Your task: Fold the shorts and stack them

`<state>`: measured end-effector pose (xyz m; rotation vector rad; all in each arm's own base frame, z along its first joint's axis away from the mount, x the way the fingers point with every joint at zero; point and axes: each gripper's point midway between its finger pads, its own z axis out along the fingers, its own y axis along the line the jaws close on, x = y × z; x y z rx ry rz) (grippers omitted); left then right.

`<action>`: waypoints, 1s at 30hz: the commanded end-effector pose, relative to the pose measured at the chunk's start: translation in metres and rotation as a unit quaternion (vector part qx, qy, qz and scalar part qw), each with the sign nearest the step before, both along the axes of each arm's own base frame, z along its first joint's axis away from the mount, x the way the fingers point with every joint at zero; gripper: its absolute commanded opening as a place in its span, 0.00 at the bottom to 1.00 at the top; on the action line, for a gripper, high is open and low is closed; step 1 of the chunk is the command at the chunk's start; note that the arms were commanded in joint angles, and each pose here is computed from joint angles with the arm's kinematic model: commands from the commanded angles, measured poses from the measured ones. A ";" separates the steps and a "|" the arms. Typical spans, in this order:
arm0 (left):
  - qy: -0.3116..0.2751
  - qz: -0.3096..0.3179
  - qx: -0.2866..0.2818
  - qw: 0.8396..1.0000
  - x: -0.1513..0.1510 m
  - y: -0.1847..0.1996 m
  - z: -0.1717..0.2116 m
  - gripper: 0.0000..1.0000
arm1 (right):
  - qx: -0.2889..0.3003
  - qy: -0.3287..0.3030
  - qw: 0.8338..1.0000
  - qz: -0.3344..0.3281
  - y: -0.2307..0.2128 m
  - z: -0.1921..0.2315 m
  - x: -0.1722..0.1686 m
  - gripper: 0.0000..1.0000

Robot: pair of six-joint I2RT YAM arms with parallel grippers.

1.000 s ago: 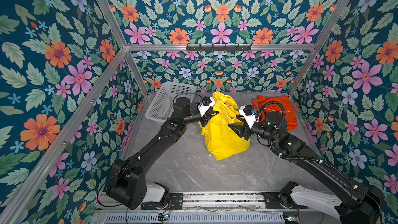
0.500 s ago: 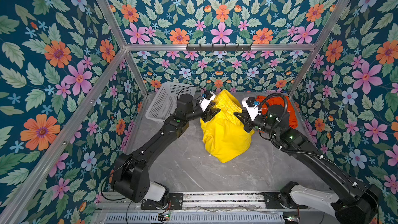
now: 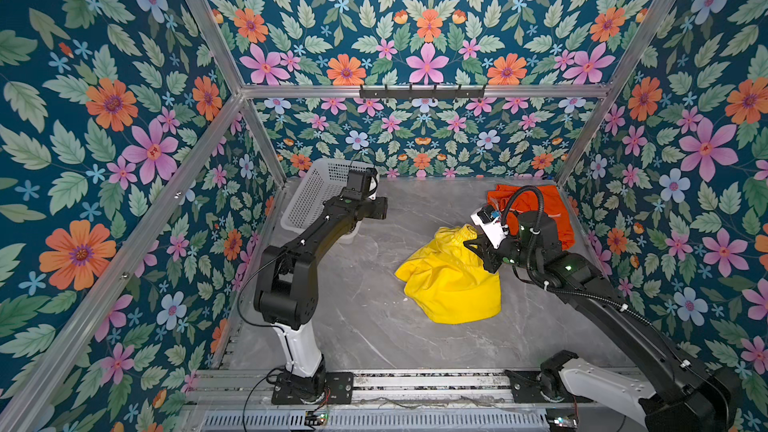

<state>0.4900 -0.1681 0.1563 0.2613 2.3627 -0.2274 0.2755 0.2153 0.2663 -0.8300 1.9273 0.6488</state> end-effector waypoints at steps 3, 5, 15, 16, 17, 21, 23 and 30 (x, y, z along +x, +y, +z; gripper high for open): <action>0.045 0.076 0.066 0.994 0.012 0.032 -0.035 0.69 | 0.033 -0.008 0.999 0.022 0.010 0.011 -0.002 0.00; 0.045 0.088 0.064 0.993 0.020 0.037 -0.042 0.69 | 0.037 -0.009 0.999 0.023 0.011 0.011 -0.002 0.00; 0.072 0.132 0.027 0.988 0.035 0.049 -0.066 0.46 | 0.050 -0.013 0.998 0.020 0.010 0.011 -0.004 0.00; 0.072 0.136 0.022 0.988 0.035 0.051 -0.066 0.44 | 0.050 -0.013 0.998 0.019 0.010 0.011 -0.004 0.00; 0.072 0.137 0.020 0.988 0.035 0.052 -0.066 0.43 | 0.051 -0.013 0.998 0.020 0.010 0.012 -0.004 0.00; 0.069 0.150 0.013 0.986 0.033 0.060 -0.063 0.39 | 0.054 -0.013 0.998 0.021 0.010 0.012 -0.006 0.00; 0.070 0.161 0.011 0.984 0.032 0.067 -0.062 0.37 | 0.055 -0.012 0.998 0.023 0.011 0.012 -0.006 0.00; 0.065 0.194 -0.004 0.979 0.028 0.088 -0.054 0.37 | 0.064 -0.013 0.997 0.027 0.012 0.015 -0.008 0.00</action>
